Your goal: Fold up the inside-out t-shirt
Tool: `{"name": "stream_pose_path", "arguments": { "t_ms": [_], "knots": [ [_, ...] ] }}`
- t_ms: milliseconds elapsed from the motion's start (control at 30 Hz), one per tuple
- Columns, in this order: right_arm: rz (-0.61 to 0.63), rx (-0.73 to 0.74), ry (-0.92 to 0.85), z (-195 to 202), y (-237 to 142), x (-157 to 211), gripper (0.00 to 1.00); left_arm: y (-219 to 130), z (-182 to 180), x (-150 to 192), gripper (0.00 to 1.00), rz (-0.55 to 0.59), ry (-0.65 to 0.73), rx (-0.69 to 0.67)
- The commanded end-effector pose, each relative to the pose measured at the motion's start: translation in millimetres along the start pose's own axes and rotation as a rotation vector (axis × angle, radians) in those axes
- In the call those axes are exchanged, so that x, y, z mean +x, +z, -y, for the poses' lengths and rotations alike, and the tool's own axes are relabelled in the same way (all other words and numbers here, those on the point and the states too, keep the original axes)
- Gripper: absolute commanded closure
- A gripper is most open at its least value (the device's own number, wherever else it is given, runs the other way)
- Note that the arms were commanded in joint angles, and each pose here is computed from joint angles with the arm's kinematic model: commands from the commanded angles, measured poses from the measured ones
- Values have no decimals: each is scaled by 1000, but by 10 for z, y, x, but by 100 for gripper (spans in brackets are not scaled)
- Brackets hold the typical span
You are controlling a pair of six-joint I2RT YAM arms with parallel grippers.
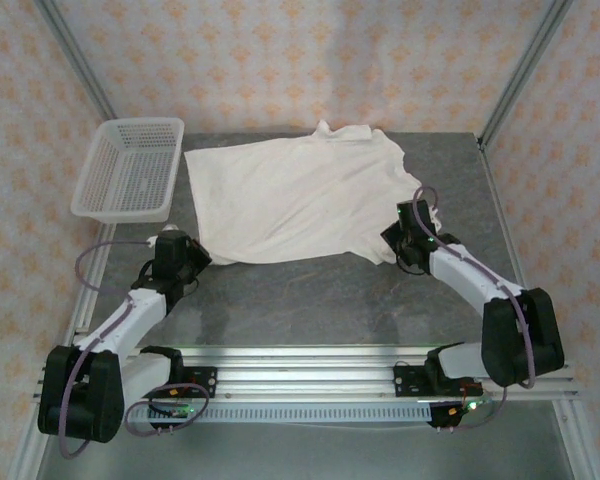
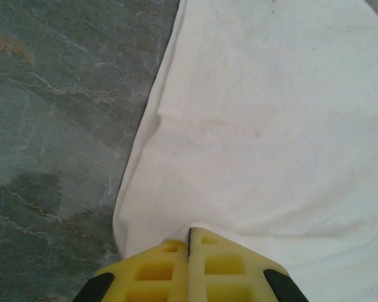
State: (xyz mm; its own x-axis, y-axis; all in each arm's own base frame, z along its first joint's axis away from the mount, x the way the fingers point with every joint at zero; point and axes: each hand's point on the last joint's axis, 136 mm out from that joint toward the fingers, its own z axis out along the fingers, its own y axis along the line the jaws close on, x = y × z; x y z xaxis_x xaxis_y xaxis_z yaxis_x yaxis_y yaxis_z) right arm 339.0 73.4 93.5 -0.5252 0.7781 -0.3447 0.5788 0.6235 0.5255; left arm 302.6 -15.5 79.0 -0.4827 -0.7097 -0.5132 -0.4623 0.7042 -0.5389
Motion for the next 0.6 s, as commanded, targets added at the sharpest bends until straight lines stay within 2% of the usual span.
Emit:
{"name": "stream_pose_path", "arguments": {
  "t_ms": [0,100,167,267,367,433,533,567],
  "knots": [
    [-7,36,81,220,-53,82,100,-41,-164,5,100,48,-13,-60],
    [5,104,134,484,-273,131,100,-144,-287,51,100,42,-16,-106],
    [55,159,201,750,-549,122,100,-272,-221,45,100,47,-10,-61],
    [138,115,310,1027,-923,125,100,-492,-103,43,100,80,-3,44],
    [181,32,396,1196,-1142,164,100,-652,-138,109,96,100,-21,86],
    [172,25,424,1313,-1212,236,100,-711,-260,174,93,102,-35,59],
    [118,98,432,1501,-1259,394,100,-769,-487,257,89,109,-61,-8],
    [105,126,439,1566,-1283,436,100,-786,-549,276,84,115,-73,-22]
  ]
}}
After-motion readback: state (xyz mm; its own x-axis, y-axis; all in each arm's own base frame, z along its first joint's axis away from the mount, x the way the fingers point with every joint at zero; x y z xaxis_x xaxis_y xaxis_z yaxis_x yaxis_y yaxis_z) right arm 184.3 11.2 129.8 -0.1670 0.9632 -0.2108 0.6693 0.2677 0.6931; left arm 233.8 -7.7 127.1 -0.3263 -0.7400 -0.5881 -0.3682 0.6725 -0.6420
